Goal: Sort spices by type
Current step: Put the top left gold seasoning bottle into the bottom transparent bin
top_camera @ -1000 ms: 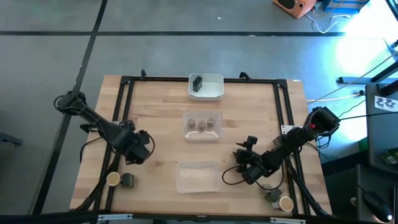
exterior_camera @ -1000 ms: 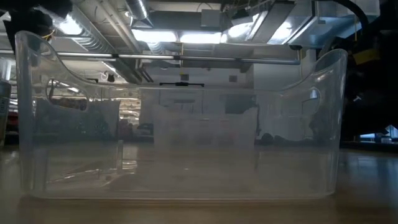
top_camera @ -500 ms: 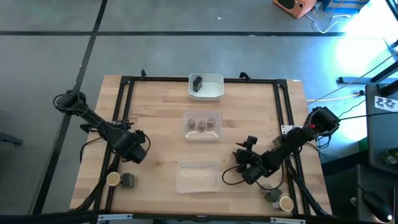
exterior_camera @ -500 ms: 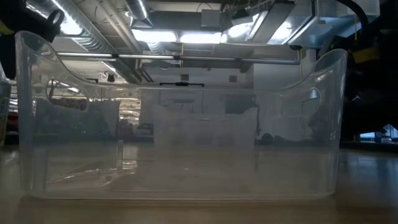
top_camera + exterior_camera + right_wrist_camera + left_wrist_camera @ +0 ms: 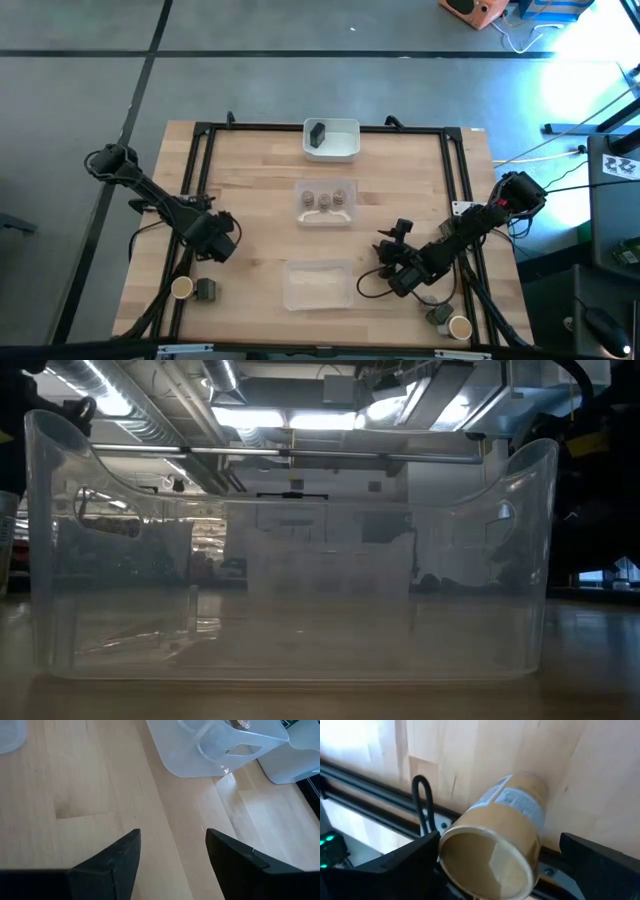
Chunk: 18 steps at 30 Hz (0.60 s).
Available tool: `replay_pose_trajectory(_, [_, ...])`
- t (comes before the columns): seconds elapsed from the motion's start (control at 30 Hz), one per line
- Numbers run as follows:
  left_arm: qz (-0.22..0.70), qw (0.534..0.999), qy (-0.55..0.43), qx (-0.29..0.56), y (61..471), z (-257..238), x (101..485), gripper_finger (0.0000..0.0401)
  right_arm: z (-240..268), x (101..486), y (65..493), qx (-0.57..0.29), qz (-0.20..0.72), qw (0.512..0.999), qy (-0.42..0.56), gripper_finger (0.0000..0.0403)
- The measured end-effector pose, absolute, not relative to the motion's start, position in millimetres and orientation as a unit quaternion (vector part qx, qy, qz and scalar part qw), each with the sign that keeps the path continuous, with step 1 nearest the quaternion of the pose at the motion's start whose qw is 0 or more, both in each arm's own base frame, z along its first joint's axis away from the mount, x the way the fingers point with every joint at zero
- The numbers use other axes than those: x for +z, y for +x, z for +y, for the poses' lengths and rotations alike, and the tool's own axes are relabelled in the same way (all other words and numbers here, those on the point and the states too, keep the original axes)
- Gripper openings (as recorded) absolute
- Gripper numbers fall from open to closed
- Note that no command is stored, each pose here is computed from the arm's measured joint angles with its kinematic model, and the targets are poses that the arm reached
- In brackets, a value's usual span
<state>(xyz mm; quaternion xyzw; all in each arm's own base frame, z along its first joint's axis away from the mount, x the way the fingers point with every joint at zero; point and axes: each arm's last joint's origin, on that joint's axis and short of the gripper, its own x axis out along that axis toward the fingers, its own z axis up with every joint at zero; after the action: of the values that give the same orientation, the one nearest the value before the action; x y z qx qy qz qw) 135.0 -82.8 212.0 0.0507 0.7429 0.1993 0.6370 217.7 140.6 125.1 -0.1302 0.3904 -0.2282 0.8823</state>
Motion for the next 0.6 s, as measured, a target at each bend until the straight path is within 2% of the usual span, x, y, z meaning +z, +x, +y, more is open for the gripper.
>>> replay_pose_trajectory(0.4, [0.743, 0.640, 0.052, 0.190, 136.0, -83.6, 209.6, 0.0390, 140.6, 125.1, 217.6, -0.228, 0.391, 0.882, -0.131, 0.0225])
replay_pose_trajectory(0.6, [0.751, 0.633, 0.025, 0.189, 135.5, -84.9, 206.5, 0.0344, 140.6, 125.1, 217.6, -0.228, 0.391, 0.882, -0.131, 0.0225])
